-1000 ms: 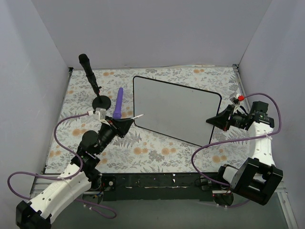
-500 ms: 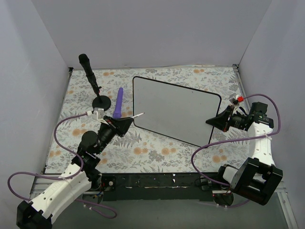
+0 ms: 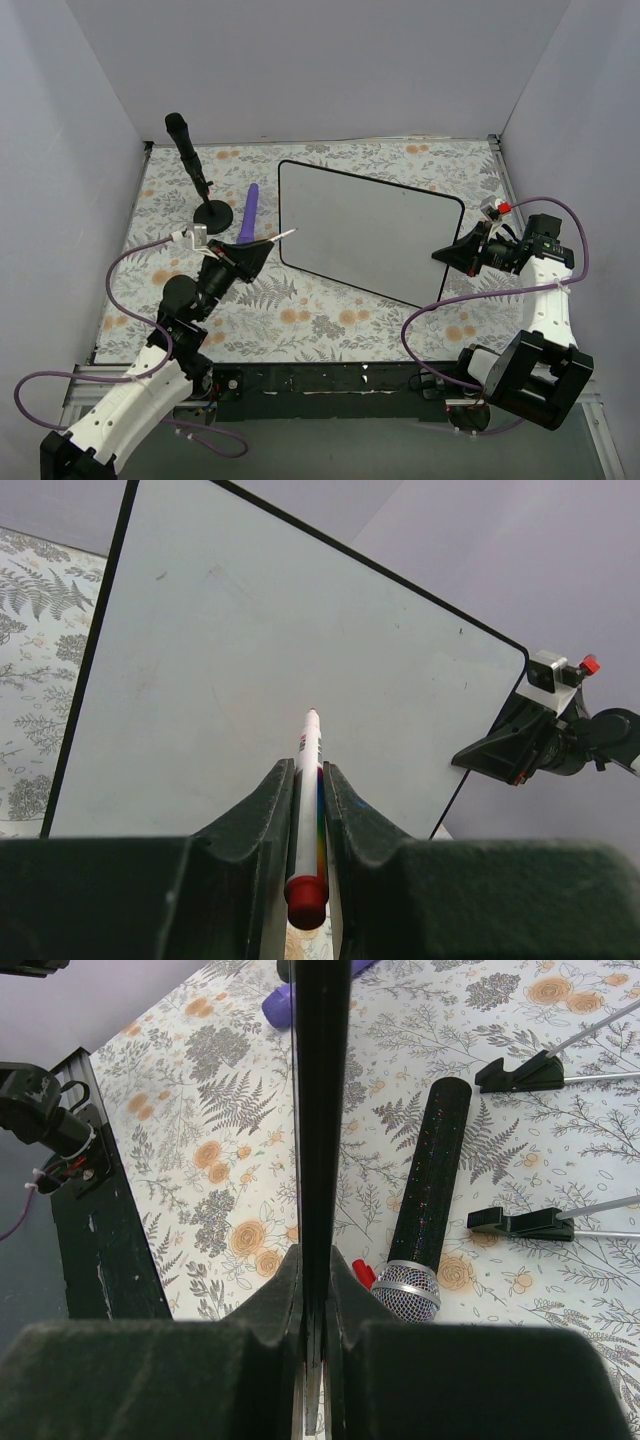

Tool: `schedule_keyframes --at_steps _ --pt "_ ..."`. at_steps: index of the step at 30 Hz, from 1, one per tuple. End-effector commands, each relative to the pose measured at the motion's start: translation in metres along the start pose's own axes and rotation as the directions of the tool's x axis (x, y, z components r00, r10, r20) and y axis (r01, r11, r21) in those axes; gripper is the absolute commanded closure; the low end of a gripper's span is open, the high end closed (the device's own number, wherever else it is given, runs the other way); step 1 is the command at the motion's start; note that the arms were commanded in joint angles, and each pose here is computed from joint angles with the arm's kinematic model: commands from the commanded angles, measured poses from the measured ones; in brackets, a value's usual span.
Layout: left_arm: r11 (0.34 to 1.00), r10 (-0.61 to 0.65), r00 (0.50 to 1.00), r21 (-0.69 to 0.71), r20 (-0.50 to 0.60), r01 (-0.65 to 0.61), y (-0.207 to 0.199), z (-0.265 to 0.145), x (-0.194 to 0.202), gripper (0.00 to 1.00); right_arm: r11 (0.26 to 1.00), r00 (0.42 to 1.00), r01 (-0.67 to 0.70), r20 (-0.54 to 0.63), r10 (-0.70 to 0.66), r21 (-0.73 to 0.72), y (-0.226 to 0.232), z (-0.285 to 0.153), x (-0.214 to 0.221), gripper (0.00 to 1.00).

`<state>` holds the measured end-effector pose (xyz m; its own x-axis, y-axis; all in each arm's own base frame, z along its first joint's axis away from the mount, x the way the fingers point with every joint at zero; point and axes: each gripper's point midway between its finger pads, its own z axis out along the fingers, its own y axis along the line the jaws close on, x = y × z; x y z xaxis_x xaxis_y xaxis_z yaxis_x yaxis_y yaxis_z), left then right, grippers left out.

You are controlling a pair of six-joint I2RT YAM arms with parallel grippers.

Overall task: Write a sentence on the whiteboard
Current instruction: Write with the whiteboard marker without the cap on the whiteboard.

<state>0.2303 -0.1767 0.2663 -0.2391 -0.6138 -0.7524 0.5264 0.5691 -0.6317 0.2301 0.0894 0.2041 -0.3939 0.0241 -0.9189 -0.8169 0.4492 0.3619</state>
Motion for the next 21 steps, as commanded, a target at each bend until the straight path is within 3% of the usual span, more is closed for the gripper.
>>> schedule_keyframes --at_steps 1,7,14,21 --pt "0.998 -0.029 0.999 0.061 -0.030 0.031 -0.008 0.004 -0.002 1.00 0.997 0.997 0.076 -0.029 -0.075 0.027 -0.009 -0.001 0.004 0.99" --pt "0.990 -0.066 0.995 0.121 -0.080 0.075 -0.002 0.001 0.000 1.00 0.996 0.997 0.079 -0.030 -0.078 0.030 -0.009 -0.001 0.004 0.99" --pt "0.998 0.015 0.995 0.067 -0.100 -0.009 0.008 0.000 0.001 1.00 0.996 0.996 0.079 -0.031 -0.078 0.028 -0.010 -0.001 0.005 0.99" --pt "0.997 0.026 0.990 0.075 -0.137 -0.016 0.011 0.003 0.009 1.00 0.997 0.997 0.076 -0.031 -0.075 0.028 -0.010 -0.001 0.006 0.99"
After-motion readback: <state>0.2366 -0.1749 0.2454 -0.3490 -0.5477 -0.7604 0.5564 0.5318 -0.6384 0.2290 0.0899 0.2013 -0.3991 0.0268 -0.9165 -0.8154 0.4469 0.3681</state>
